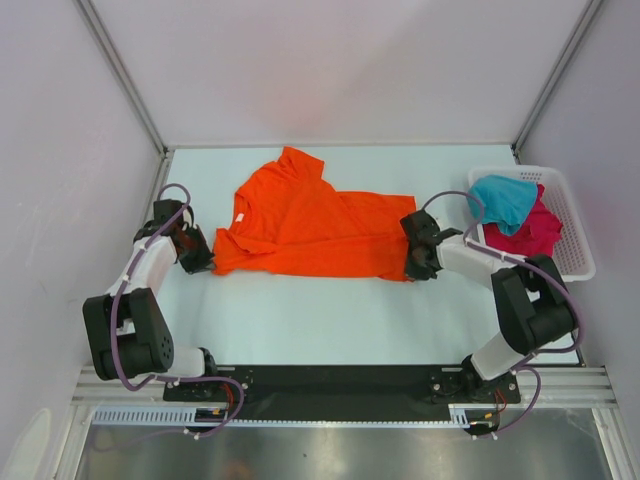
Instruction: Fold and stack the t-shirts
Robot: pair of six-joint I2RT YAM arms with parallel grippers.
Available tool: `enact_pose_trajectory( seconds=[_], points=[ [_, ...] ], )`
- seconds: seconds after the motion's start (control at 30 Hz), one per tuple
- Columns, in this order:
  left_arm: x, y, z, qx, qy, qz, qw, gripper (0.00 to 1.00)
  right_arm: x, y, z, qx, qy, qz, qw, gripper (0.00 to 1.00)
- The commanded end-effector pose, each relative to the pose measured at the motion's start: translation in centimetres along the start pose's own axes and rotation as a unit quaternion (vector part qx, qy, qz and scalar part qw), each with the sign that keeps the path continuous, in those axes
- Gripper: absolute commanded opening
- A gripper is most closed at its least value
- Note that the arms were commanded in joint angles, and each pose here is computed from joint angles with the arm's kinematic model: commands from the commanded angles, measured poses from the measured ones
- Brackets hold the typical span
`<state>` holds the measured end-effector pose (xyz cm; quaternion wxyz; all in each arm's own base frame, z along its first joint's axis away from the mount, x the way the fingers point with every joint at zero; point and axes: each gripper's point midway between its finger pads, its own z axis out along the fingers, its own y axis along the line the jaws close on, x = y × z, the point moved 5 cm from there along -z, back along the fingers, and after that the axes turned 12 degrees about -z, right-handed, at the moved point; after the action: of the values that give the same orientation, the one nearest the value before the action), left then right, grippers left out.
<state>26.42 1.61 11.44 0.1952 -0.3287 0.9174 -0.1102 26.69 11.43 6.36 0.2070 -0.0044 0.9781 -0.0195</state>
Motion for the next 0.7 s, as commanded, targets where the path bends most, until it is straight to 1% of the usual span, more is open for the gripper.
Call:
enact_pose_trajectory(
  seconds=[0.0,0.1,0.13,0.33,0.4,0.47,0.67],
  points=[
    [-0.9,0.1,-0.2,-0.006,-0.021,0.009,1.0,0.0,-0.4,-1.6,-1.7,0.033,-0.041,0.013,0.999,0.0],
    [-1.1,0.3,-0.5,-0.013,-0.028,0.002,1.0,0.0,0.1,-2.6,-2.9,0.055,-0.041,0.014,0.998,0.0],
    [-1.1,0.2,-0.7,-0.011,-0.029,-0.001,1.0,0.0,0.0,-3.0,-3.7,0.059,-0.052,0.02,0.997,0.0],
    [-1.1,0.6,-1.4,-0.012,-0.039,-0.016,0.999,0.0,1.4,-4.4,-6.0,0.076,-0.057,0.029,0.995,0.0],
    [-1.2,0.9,-1.6,-0.018,-0.045,-0.018,0.999,0.0,2.0,-5.0,-6.1,0.089,-0.049,0.028,0.994,0.0],
    [-1.1,1.2,-1.8,-0.023,-0.047,-0.02,0.998,0.0,2.1,-4.6,-6.1,0.079,-0.046,0.026,0.995,0.0],
    [-1.0,2.4,-2.3,-0.032,-0.059,-0.036,0.997,0.0,2.7,-4.6,-5.7,0.093,-0.022,0.034,0.995,0.0]
  ],
)
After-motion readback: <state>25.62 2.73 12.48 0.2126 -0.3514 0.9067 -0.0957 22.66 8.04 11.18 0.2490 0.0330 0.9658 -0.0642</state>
